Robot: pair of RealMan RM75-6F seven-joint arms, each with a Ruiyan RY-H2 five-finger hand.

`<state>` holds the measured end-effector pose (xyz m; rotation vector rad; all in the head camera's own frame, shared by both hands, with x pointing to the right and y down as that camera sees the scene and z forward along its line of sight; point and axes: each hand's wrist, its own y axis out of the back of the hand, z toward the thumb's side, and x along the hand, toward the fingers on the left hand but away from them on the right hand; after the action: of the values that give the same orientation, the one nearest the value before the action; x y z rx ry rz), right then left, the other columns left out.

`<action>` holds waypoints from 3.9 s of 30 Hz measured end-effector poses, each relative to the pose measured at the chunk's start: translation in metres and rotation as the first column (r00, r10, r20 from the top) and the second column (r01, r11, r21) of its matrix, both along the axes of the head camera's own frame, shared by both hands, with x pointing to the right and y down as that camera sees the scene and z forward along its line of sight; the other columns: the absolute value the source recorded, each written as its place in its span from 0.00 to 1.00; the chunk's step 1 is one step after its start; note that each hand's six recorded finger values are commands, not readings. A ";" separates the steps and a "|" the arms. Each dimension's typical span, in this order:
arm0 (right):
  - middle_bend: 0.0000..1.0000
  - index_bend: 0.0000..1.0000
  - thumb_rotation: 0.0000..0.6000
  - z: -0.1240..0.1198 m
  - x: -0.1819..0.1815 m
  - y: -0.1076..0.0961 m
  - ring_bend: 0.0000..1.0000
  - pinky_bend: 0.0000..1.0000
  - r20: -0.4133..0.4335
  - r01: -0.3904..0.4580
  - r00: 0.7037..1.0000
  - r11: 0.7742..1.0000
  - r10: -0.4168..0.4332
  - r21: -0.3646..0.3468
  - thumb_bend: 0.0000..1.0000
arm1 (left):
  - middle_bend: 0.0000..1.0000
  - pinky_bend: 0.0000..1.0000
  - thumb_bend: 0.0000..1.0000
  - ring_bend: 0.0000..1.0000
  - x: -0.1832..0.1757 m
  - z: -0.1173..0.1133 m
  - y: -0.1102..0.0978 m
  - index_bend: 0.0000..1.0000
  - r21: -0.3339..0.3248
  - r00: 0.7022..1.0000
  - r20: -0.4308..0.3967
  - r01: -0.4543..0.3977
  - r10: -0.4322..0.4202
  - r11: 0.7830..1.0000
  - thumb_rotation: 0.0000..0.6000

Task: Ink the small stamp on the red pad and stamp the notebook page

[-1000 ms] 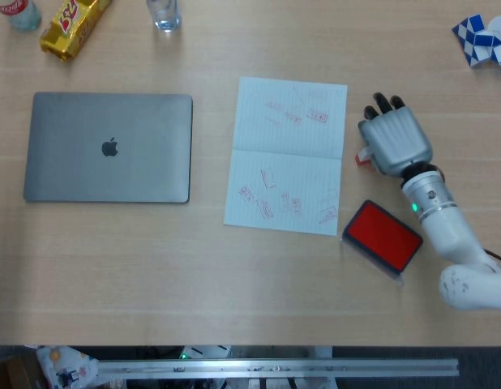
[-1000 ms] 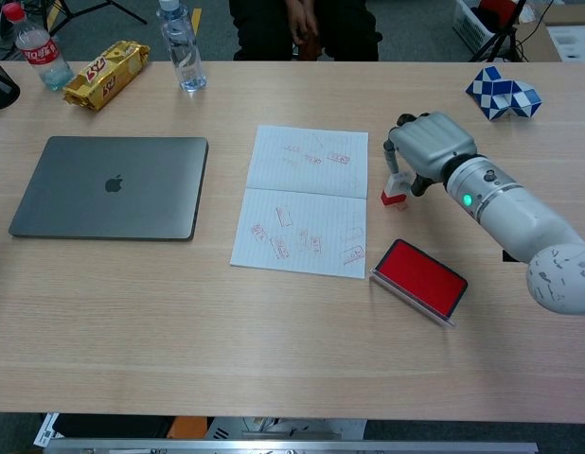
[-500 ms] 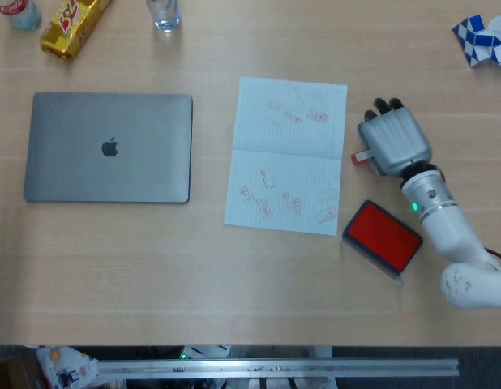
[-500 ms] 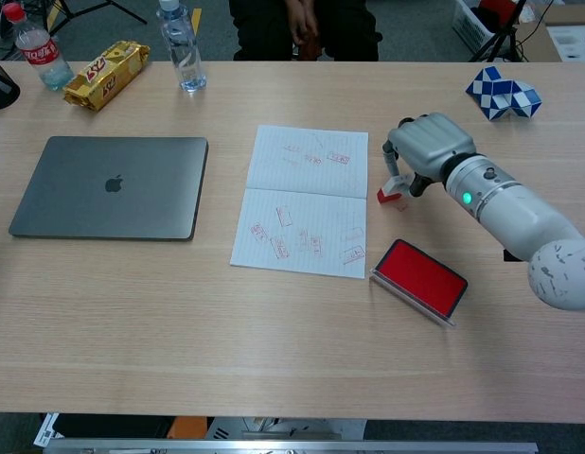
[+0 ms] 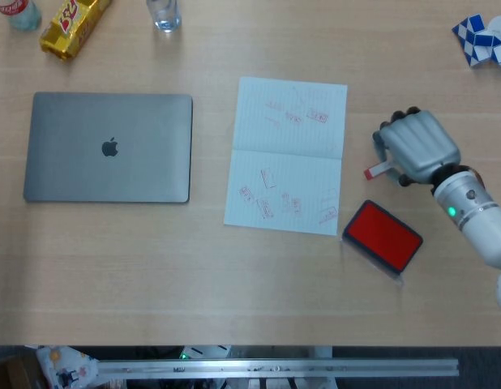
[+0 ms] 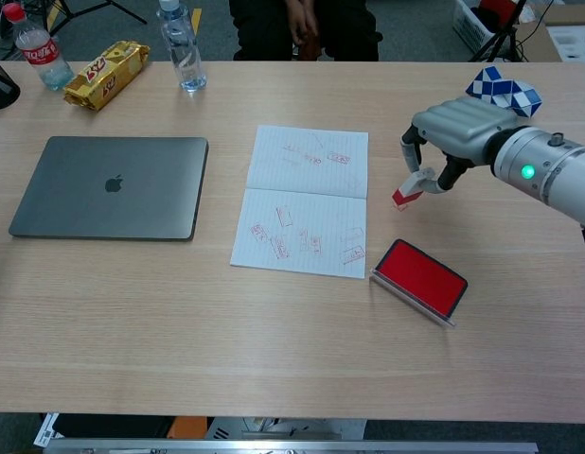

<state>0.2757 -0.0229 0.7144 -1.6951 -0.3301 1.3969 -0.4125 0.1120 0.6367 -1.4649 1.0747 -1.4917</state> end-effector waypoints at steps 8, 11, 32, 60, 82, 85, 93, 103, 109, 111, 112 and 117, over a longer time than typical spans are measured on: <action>0.57 0.74 1.00 -0.010 -0.006 0.030 0.42 0.37 -0.019 0.159 0.987 0.987 -0.159 -0.020 0.38 | 0.00 0.02 0.21 0.01 0.002 0.000 0.002 0.00 -0.004 1.000 -0.002 -0.003 0.003 1.000 1.00; 0.58 0.75 1.00 -0.010 -0.008 0.041 0.44 0.37 -0.042 0.215 0.976 0.976 -0.215 -0.024 0.38 | 0.00 0.02 0.21 0.01 0.000 -0.001 0.003 0.00 -0.004 1.000 -0.003 0.003 -0.003 1.000 1.00; 0.64 0.79 1.00 0.014 -0.018 0.073 0.50 0.37 -0.113 0.340 0.932 0.938 -0.345 -0.064 0.41 | 0.00 0.02 0.21 0.01 -0.006 0.004 0.010 0.00 -0.029 1.000 -0.004 0.020 -0.020 0.999 1.00; 0.66 0.80 1.00 0.038 -0.014 0.079 0.53 0.37 -0.116 0.315 0.939 0.944 -0.325 -0.097 0.42 | 0.00 0.02 0.21 0.01 -0.007 0.008 0.010 0.00 -0.060 1.000 0.005 0.025 -0.025 0.998 1.00; 0.67 0.81 1.00 -0.013 -0.022 0.038 0.53 0.37 -0.015 0.212 0.977 0.977 -0.212 -0.023 0.42 | 0.00 0.02 0.21 0.01 -0.003 0.005 0.010 0.00 -0.057 1.000 -0.001 0.013 -0.013 0.998 1.00; 0.67 0.81 1.00 -0.014 -0.027 0.029 0.53 0.37 -0.010 0.194 0.981 0.981 -0.195 -0.023 0.42 | 0.00 0.02 0.21 0.01 -0.001 0.004 0.010 0.00 -0.058 1.000 -0.007 0.010 -0.011 0.998 1.00; 0.68 0.82 1.00 0.002 -0.053 0.008 0.55 0.37 -0.017 0.149 0.989 0.988 -0.150 -0.042 0.42 | 0.00 0.02 0.21 0.01 -0.003 0.003 0.012 0.00 -0.063 1.000 -0.013 0.013 -0.014 0.998 1.00; 0.69 0.83 1.00 0.021 -0.104 -0.001 0.57 0.37 -0.035 0.177 0.983 0.984 -0.178 -0.036 0.45 | 0.00 0.02 0.21 0.01 -0.008 0.003 0.014 0.00 -0.066 1.000 -0.009 0.025 -0.026 0.998 1.00; 0.71 0.85 1.00 0.029 -0.124 0.001 0.59 0.37 -0.038 0.190 0.981 0.981 -0.191 -0.024 0.46 | 0.00 0.02 0.21 0.01 -0.010 0.004 0.015 0.00 -0.070 1.000 -0.009 0.029 -0.029 0.997 1.00; 0.71 0.85 1.00 0.032 -0.129 0.001 0.59 0.37 -0.042 0.190 0.981 0.982 -0.190 -0.023 0.47 | 0.00 0.02 0.21 0.01 -0.011 0.004 0.015 0.00 -0.072 0.999 -0.009 0.031 -0.032 0.997 1.00; 0.71 0.85 1.00 0.034 -0.131 0.001 0.59 0.37 -0.045 0.189 0.981 0.982 -0.190 -0.022 0.47 | 0.00 0.02 0.21 0.01 -0.011 0.004 0.015 0.00 -0.073 0.999 -0.009 0.032 -0.033 0.997 1.00; 0.71 0.85 1.00 0.043 -0.140 0.001 0.59 0.37 -0.059 0.186 0.981 0.982 -0.187 -0.027 0.47 | 0.00 0.02 0.21 0.01 -0.014 0.004 0.016 0.00 -0.076 0.999 -0.008 0.040 -0.041 0.996 1.00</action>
<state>0.1358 -0.0220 0.7571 -1.6516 -0.1182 1.3145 -0.4269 0.1280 0.6407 -1.5119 1.0698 -1.5707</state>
